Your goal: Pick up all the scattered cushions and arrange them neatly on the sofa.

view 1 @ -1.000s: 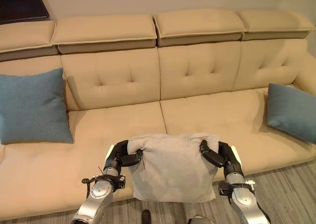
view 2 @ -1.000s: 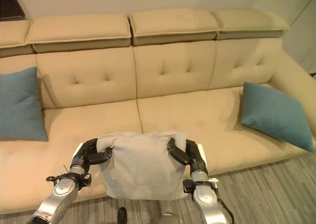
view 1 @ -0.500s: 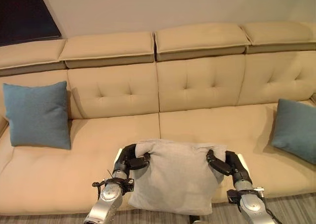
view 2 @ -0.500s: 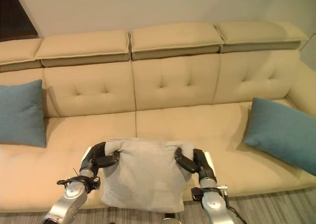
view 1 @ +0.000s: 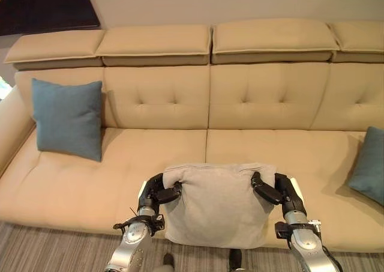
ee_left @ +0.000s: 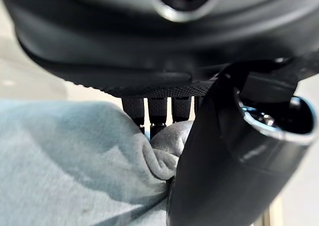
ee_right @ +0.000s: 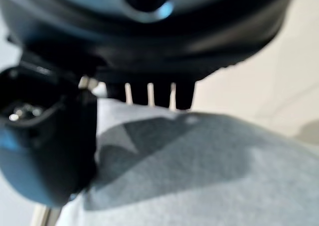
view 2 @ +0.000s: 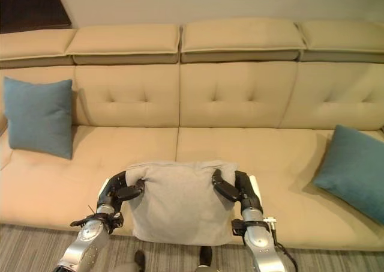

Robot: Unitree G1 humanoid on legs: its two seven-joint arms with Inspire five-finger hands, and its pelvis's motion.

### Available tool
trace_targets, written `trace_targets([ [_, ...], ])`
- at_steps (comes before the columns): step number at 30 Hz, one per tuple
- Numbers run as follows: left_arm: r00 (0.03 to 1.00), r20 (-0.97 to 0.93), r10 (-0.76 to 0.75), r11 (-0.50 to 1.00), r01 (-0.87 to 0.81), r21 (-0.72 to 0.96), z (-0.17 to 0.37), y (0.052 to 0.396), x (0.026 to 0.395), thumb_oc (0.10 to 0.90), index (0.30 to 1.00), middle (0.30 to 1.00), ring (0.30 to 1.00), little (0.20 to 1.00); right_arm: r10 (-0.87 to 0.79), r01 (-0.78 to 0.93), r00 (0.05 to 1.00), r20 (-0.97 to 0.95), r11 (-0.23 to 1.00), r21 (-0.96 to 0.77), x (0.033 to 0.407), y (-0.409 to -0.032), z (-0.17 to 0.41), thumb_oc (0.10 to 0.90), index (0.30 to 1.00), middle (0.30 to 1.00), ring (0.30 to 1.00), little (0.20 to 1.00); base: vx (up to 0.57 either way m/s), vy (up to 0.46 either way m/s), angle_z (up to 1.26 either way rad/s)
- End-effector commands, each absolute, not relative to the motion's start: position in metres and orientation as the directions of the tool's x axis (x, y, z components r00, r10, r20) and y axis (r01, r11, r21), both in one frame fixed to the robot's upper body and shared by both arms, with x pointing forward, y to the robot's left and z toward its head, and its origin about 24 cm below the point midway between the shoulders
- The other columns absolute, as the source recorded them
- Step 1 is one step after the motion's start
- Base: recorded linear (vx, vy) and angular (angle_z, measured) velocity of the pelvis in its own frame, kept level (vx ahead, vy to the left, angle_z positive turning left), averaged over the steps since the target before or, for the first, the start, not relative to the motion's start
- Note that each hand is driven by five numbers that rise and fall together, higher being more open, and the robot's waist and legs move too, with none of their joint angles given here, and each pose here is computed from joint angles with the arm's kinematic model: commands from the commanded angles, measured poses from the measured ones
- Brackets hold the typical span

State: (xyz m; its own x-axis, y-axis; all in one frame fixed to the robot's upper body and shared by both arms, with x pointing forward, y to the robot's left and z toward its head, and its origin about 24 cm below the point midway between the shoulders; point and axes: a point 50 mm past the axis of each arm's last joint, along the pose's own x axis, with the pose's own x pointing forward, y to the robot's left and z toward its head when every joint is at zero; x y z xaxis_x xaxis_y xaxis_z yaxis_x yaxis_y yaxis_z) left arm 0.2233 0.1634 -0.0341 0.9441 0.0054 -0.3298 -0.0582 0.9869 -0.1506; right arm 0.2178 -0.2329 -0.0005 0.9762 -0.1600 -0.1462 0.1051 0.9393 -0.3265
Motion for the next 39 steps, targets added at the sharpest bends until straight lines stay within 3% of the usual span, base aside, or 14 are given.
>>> trace_targets([
  [1,0.994,0.047,-0.098,0.979,0.104,-0.175,0.034,0.144,0.252,0.4,0.3,0.3,0.3,0.3,0.008,0.029,0.986,0.168,0.977,-0.213,0.241,-0.191,0.054,0.4,0.3,0.3,0.3,0.3,0.24,0.197,-0.49],
  [8,0.995,0.02,-0.093,0.992,0.094,-0.086,0.03,0.155,0.255,0.4,0.3,0.3,0.3,0.3,0.031,0.002,0.989,0.147,0.975,-0.221,0.243,-0.185,0.05,0.4,0.3,0.3,0.3,0.3,0.2,0.197,-0.21],
  [13,0.995,0.077,-0.063,0.998,0.063,-0.005,0.047,0.171,0.268,0.4,0.3,0.3,0.3,0.3,0.018,0.039,0.963,0.269,0.978,-0.207,0.268,-0.184,0.08,0.4,0.3,0.3,0.3,0.3,0.15,0.109,-0.34],
  [16,0.948,0.302,-0.098,0.994,0.078,0.077,0.107,0.155,0.307,0.4,0.3,0.3,0.3,0.3,0.019,0.077,0.892,0.451,0.978,-0.192,0.293,-0.182,0.131,0.4,0.3,0.3,0.3,0.3,-0.11,-0.022,-0.11],
  [20,0.711,0.701,-0.051,0.998,0.017,0.056,0.245,0.126,0.345,0.4,0.3,0.3,0.3,0.3,0.022,0.108,0.662,0.75,0.986,-0.124,0.332,-0.16,0.256,0.4,0.3,0.3,0.3,0.3,-0.38,-0.065,0.17],
  [22,0.578,0.816,0.007,0.999,-0.04,0.02,0.302,0.13,0.343,0.4,0.3,0.3,0.3,0.3,0.07,0.117,0.548,0.833,0.98,-0.159,0.334,-0.146,0.313,0.4,0.3,0.3,0.3,0.3,-0.21,-0.022,0.0],
  [28,0.327,0.937,0.119,0.987,-0.14,-0.077,0.418,0.122,0.328,0.4,0.3,0.3,0.3,0.3,0.026,0.209,0.356,0.934,0.972,-0.107,0.329,-0.119,0.417,0.4,0.3,0.3,0.3,0.3,-0.14,0.004,-0.03],
  [32,0.269,0.953,0.138,0.955,-0.291,-0.056,0.468,0.118,0.323,0.4,0.3,0.3,0.3,0.3,0.017,0.262,0.324,0.946,0.959,-0.107,0.327,-0.099,0.46,0.4,0.3,0.3,0.3,0.3,-0.09,0.019,-0.1],
  [36,0.326,0.931,0.167,0.927,-0.375,-0.035,0.482,0.13,0.332,0.4,0.3,0.3,0.3,0.3,0.029,0.295,0.346,0.938,0.946,-0.138,0.328,-0.09,0.478,0.4,0.3,0.3,0.3,0.3,-0.08,0.013,-0.08],
  [37,0.386,0.903,0.186,0.917,-0.398,-0.019,0.478,0.137,0.341,0.765,0.848,0.848,0.848,0.848,0.028,0.321,0.37,0.929,0.934,-0.156,0.332,-0.089,0.479,0.8,0.9,0.9,0.9,0.9,-0.04,0.013,0.07],
  [38,0.442,0.871,0.213,0.914,-0.406,-0.018,0.473,0.144,0.35,0.8,0.9,0.9,0.9,0.9,0.022,0.345,0.405,0.914,0.922,-0.175,0.339,-0.091,0.476,0.8,0.9,0.9,0.9,0.9,-0.06,0.01,0.07],
  [39,0.477,0.851,0.217,0.903,-0.429,0.01,0.471,0.15,0.355,0.8,0.9,0.9,0.9,0.9,0.028,0.395,0.451,0.892,0.89,-0.227,0.347,-0.096,0.472,0.8,0.9,0.9,0.9,0.9,-0.05,-0.031,-0.12],
])
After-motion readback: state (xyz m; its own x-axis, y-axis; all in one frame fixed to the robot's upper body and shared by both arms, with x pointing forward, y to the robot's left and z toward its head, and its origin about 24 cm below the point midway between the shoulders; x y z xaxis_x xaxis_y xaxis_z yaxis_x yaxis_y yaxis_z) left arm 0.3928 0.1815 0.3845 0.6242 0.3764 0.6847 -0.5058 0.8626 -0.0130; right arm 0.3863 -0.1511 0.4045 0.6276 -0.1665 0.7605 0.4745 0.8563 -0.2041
